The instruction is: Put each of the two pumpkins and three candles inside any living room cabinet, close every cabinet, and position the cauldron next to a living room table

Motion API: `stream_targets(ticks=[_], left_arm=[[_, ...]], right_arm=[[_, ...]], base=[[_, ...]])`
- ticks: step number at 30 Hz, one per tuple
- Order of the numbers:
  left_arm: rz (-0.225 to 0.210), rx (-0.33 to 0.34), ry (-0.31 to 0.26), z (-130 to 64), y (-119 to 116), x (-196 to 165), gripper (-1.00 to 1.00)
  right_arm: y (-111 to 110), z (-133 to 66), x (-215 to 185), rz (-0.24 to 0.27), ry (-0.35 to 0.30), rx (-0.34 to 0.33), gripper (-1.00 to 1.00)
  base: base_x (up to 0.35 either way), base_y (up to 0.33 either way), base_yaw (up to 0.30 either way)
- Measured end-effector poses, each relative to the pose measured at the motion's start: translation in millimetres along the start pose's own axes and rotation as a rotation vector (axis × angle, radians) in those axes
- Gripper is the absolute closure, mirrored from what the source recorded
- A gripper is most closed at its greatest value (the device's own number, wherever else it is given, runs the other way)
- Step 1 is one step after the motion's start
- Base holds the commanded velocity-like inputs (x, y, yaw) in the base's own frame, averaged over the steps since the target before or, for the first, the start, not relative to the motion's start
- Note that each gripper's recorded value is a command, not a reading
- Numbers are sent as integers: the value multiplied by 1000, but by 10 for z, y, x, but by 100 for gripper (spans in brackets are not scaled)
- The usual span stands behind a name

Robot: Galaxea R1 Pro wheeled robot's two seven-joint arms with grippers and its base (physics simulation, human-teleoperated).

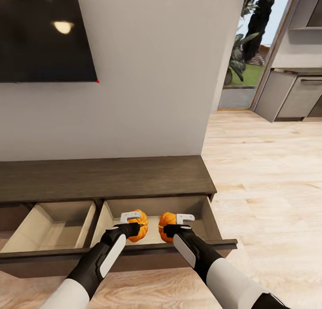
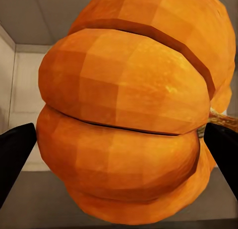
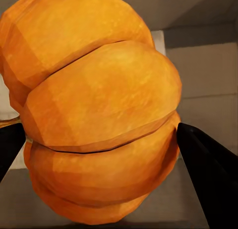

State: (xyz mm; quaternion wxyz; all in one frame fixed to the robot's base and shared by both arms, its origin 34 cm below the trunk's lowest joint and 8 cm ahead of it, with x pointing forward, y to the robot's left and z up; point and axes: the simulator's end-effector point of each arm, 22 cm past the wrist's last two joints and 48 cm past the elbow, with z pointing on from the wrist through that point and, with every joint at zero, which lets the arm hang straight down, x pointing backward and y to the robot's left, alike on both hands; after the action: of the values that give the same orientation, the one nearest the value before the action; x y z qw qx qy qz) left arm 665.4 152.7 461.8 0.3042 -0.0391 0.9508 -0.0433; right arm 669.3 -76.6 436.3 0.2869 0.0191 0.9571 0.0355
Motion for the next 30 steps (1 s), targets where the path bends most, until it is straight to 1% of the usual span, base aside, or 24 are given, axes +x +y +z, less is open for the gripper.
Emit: stream_targets(ticks=[11, 17, 23, 27, 30], left_arm=[[4, 1, 1, 2, -18, 12, 100], [7, 1, 5, 7, -21, 32, 100], [9, 9, 1, -3, -85, 22, 100], [8, 9, -4, 60, -89, 83, 100], [6, 9, -10, 107, -81, 125, 100]], right_arm=[[10, -2, 9, 2, 4, -2, 100], [6, -1, -12, 6, -7, -1, 100], [-1, 4, -14, 9, -10, 0, 100], [-12, 68, 49, 11, -11, 1, 100], [-55, 129, 88, 18, -26, 10, 100]], base=[[31, 0, 0], [83, 0, 0], [6, 0, 0], [0, 0, 0], [0, 0, 0]])
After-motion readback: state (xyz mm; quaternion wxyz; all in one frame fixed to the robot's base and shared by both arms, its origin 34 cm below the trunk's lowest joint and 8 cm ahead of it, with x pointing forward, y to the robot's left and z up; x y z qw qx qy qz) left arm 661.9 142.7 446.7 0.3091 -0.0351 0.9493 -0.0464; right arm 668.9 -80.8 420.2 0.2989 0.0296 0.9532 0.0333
